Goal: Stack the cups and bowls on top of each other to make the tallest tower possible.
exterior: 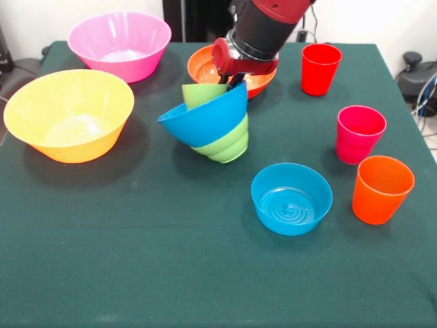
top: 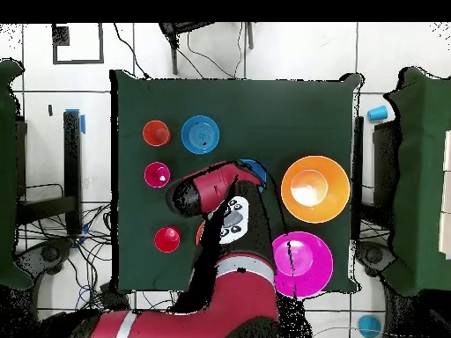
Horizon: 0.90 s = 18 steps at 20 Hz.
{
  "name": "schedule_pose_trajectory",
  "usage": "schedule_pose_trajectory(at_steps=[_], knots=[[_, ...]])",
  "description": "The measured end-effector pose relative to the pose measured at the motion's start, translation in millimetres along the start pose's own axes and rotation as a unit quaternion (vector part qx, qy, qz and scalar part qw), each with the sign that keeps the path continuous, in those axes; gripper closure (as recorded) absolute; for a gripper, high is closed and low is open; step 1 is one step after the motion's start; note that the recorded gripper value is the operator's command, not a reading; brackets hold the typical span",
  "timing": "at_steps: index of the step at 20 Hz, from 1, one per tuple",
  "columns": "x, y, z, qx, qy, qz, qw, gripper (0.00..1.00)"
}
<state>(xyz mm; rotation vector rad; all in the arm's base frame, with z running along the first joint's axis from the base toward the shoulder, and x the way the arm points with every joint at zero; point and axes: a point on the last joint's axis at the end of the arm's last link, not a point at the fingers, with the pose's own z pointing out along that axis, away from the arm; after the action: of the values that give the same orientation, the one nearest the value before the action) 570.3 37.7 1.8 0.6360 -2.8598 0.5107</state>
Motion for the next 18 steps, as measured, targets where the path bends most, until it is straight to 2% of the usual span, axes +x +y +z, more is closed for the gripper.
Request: schedule_pose_trajectory(at_steps=[7, 18], knots=[[-1.4, 1, 8, 0.012, 0.006, -0.005, 0.9999, 1.00], [-1.0, 11, 13, 0.016, 0.012, -0.016, 0.9997, 1.00]])
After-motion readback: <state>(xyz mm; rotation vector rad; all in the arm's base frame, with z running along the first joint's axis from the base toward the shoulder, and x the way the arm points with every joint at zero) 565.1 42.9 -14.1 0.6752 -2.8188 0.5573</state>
